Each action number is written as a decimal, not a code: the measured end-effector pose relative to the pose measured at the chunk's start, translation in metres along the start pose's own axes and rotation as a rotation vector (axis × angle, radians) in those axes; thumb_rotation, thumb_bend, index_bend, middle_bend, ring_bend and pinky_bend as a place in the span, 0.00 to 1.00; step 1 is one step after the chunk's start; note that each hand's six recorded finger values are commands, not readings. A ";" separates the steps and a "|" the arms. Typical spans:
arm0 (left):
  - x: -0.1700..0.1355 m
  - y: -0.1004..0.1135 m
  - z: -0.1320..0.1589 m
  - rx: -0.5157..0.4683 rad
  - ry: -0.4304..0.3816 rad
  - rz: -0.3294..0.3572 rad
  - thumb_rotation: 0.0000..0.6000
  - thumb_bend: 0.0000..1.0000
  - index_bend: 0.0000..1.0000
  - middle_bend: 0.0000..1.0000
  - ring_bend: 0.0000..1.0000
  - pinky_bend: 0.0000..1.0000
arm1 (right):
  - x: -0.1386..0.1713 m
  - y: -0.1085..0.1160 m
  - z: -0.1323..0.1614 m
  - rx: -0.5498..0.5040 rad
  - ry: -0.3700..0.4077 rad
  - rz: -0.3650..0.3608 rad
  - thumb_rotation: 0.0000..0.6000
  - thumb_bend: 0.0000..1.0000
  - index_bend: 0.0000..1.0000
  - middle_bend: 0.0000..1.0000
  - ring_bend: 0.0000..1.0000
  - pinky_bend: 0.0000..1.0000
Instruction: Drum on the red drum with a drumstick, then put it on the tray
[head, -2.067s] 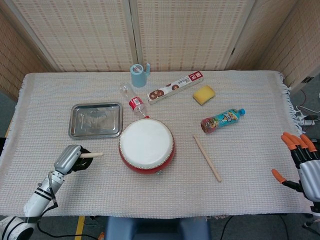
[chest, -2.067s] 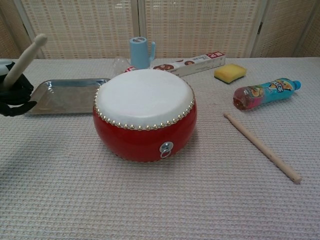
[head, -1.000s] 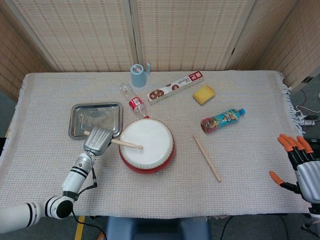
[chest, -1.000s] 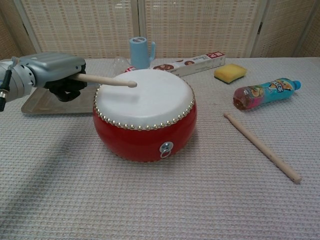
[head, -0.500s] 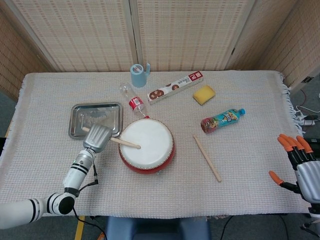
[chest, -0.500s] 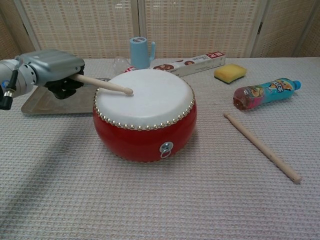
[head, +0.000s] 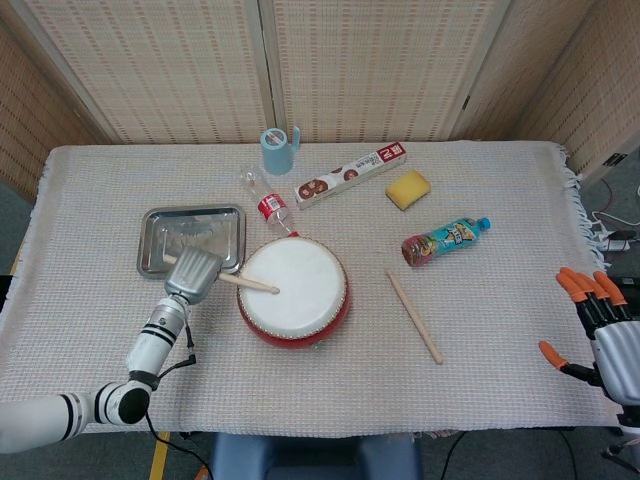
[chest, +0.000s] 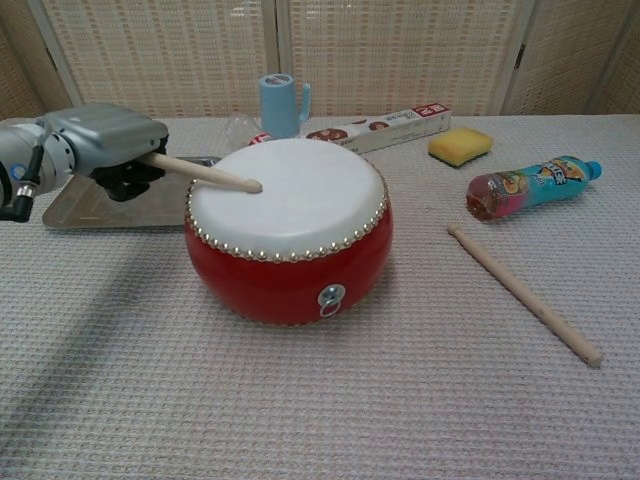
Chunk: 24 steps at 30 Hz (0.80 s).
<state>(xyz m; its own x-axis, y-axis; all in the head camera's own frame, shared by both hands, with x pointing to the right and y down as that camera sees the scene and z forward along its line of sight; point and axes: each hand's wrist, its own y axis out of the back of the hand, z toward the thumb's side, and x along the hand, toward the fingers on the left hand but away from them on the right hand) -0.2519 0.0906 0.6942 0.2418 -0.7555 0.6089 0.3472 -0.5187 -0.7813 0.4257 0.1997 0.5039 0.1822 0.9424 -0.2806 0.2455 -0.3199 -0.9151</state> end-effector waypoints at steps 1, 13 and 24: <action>0.001 0.000 -0.002 0.012 0.008 0.006 1.00 0.83 1.00 1.00 1.00 1.00 | 0.000 0.000 0.000 -0.001 0.001 0.000 1.00 0.23 0.00 0.06 0.00 0.00; -0.003 0.024 0.003 -0.276 -0.004 0.016 1.00 0.82 1.00 1.00 1.00 1.00 | 0.001 -0.001 -0.001 -0.004 -0.004 -0.002 1.00 0.23 0.00 0.06 0.00 0.00; 0.003 0.003 0.013 -0.082 -0.007 0.001 1.00 0.82 1.00 1.00 1.00 1.00 | 0.002 0.000 -0.003 -0.004 -0.010 -0.004 1.00 0.23 0.00 0.05 0.00 0.00</action>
<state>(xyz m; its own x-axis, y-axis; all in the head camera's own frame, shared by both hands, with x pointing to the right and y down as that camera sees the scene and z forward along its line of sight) -0.2380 0.0922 0.6951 0.2486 -0.7530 0.6093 0.2717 -0.5496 -0.7900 0.4294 0.2008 0.5040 0.1721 0.9444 -0.2801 0.2501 -0.3169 -0.9149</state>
